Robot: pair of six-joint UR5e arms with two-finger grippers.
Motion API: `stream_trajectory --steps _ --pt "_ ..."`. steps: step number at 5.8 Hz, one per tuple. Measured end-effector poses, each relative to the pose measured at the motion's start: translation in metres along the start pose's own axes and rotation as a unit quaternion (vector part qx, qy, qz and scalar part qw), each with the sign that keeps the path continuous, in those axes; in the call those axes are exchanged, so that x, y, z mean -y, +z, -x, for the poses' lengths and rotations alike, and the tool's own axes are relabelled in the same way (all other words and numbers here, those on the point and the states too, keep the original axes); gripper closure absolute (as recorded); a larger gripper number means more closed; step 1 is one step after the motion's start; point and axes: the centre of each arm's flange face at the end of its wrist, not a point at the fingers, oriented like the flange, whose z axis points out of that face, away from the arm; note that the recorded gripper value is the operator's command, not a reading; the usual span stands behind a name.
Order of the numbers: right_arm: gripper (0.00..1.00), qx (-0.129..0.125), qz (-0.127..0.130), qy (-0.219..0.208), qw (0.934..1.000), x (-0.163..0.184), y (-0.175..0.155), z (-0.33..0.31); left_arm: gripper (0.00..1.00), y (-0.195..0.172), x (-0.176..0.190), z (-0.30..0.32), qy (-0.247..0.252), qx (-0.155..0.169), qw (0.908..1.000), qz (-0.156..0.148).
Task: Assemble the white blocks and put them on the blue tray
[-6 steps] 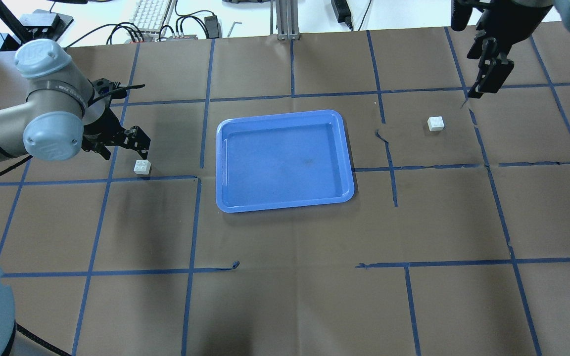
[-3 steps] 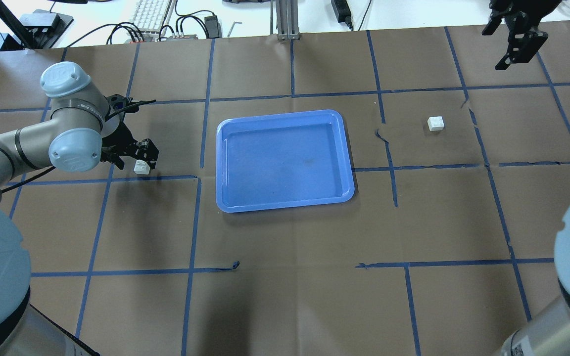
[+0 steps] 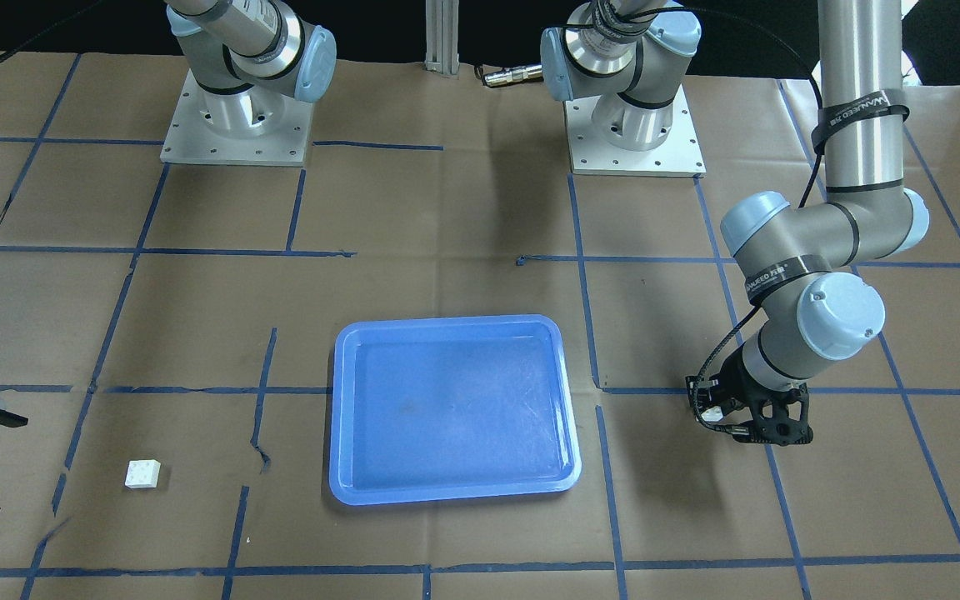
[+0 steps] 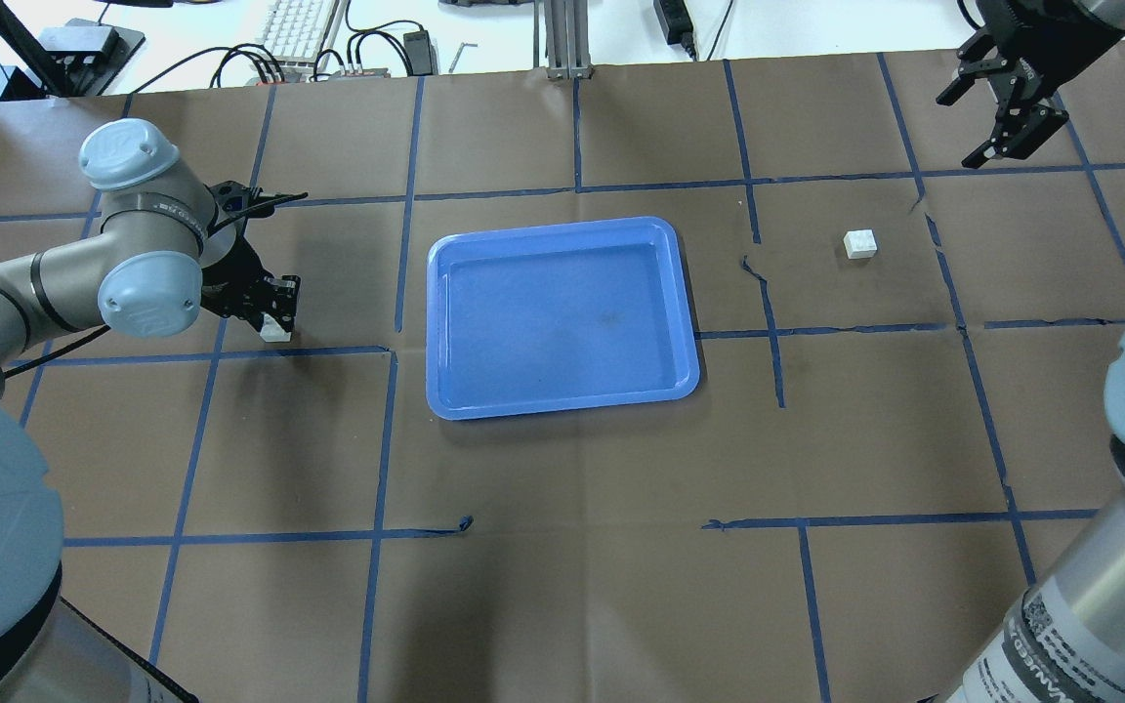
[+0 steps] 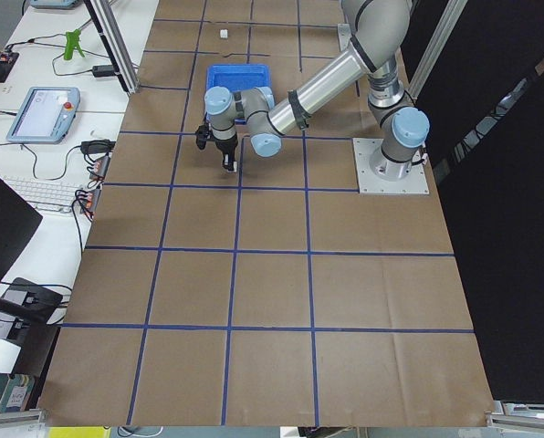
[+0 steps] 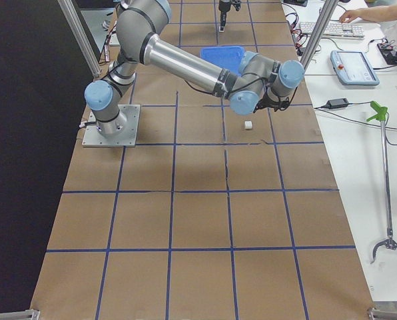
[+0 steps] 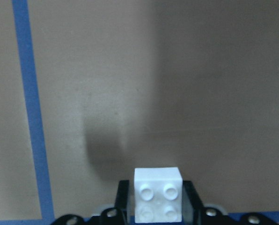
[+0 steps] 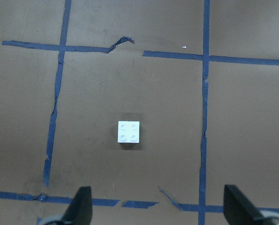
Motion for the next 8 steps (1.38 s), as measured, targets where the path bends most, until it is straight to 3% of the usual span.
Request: stream_trajectory --steps 2,3,4,5,6,8 --pt "0.01 -0.01 -0.1 0.013 0.9949 -0.038 0.052 0.002 0.97 -0.031 0.01 -0.051 0.048 0.008 0.9985 -0.026" --pt "0.01 -0.009 -0.134 0.001 0.991 -0.046 0.078 0.006 0.98 -0.043 0.011 -0.113 0.118 0.013 0.9922 -0.038" --pt "0.01 -0.004 -0.155 -0.014 0.9878 -0.052 0.102 0.01 1.0 -0.048 0.0 -0.188 0.207 0.014 0.9775 -0.04" --pt "0.01 0.002 -0.169 -0.028 0.9852 -0.058 0.123 0.012 1.0 -0.047 -0.018 -0.25 0.294 0.015 0.955 -0.034" --pt "0.01 0.01 -0.176 -0.031 0.9838 -0.064 0.138 0.014 0.99 -0.042 -0.033 -0.288 0.395 0.017 0.9181 -0.027" --pt "0.01 0.025 -0.183 -0.025 0.9825 -0.067 0.156 0.023 0.99 -0.023 -0.034 -0.311 0.588 0.025 0.8078 -0.033"
